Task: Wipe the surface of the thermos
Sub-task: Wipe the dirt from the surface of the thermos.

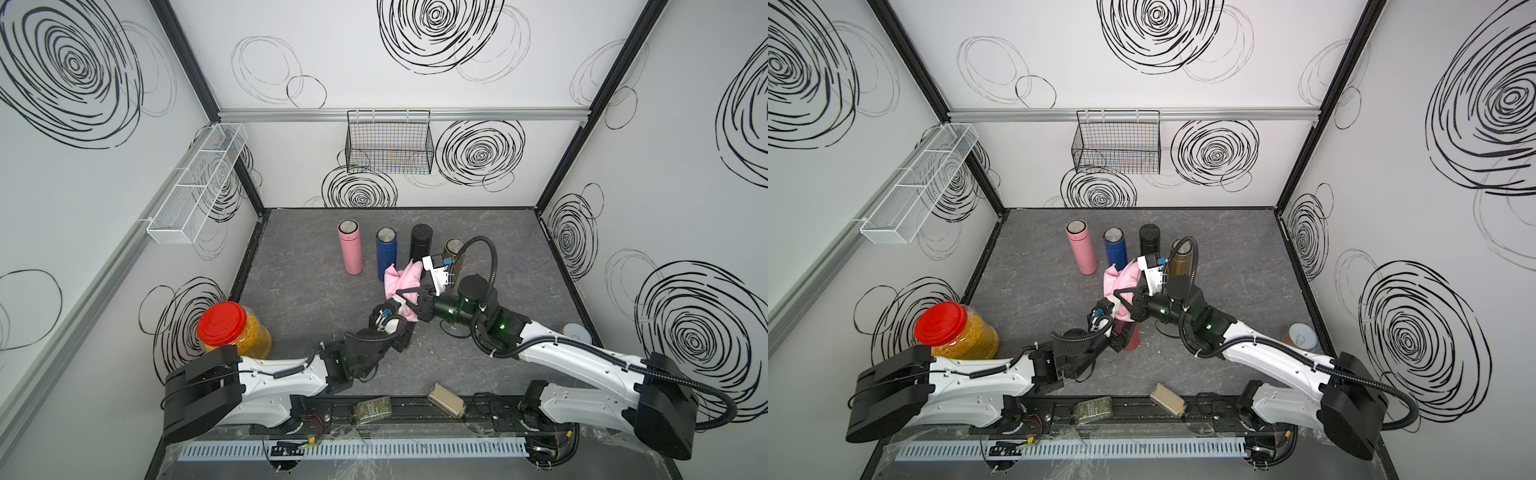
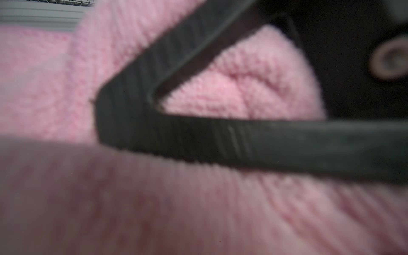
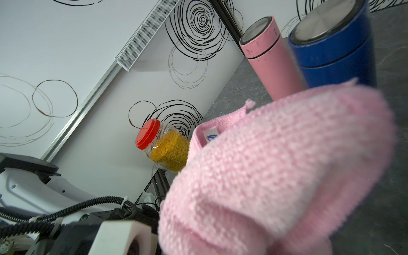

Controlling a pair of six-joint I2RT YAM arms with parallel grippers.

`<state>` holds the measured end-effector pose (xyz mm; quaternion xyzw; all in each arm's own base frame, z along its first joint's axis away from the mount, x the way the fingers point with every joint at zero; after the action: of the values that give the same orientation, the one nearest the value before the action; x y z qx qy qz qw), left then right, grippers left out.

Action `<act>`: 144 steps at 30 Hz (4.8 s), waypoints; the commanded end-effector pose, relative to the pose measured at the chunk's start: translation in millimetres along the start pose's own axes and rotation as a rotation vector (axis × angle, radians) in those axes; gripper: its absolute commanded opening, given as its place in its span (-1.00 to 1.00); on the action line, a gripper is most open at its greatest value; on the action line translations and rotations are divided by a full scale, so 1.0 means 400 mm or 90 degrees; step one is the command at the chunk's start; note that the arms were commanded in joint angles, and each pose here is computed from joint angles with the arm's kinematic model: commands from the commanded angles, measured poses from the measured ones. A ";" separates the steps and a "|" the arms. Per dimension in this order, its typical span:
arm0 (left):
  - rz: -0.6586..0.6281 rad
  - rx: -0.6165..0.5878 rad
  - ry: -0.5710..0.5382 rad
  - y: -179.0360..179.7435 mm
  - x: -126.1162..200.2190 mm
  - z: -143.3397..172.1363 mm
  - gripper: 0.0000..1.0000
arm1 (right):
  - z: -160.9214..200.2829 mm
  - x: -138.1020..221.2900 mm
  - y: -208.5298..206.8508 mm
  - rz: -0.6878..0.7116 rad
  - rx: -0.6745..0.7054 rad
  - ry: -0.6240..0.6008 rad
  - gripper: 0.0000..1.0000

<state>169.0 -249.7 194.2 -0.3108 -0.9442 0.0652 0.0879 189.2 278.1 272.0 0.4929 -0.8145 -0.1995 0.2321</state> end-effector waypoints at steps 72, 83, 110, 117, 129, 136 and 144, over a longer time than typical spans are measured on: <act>-0.112 0.630 -0.255 0.210 0.138 -0.223 -1.00 | 0.230 0.198 -0.086 0.084 -0.055 -0.075 -1.00; -0.093 0.634 -0.270 0.204 0.138 -0.243 -1.00 | 0.256 0.114 -0.086 0.051 -0.044 -0.008 -1.00; -0.125 0.641 -0.247 0.205 0.107 -0.241 -1.00 | 0.149 0.161 0.099 -0.089 0.151 -0.083 -1.00; -0.127 0.665 -0.215 0.185 0.088 -0.256 -1.00 | 0.193 0.002 0.178 -0.011 0.280 -0.029 -1.00; -0.176 0.603 -0.220 0.204 0.110 -0.263 -1.00 | 0.246 0.068 -0.015 0.324 0.180 -0.025 -1.00; -0.269 0.401 -0.209 0.213 0.085 -0.314 -1.00 | 0.229 0.203 -0.084 0.366 0.118 -0.081 -1.00; -0.326 0.219 -0.113 0.178 -0.062 -0.300 -1.00 | 0.189 0.280 -0.118 0.375 0.109 -0.131 -1.00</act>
<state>248.1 -193.3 284.5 -0.0395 -0.9600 0.2595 0.0978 132.9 173.8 209.2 0.2429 -0.9514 -0.1125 0.1521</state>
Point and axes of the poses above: each gripper's point midway between its finger pads, its own x axis back along the fingers, its own y axis along the line the jaws close on, z = x × y, the point moved 7 cm from there along x, back along the fingers, and after that the axes turned 7 degrees about x, right-handed, at the moved point
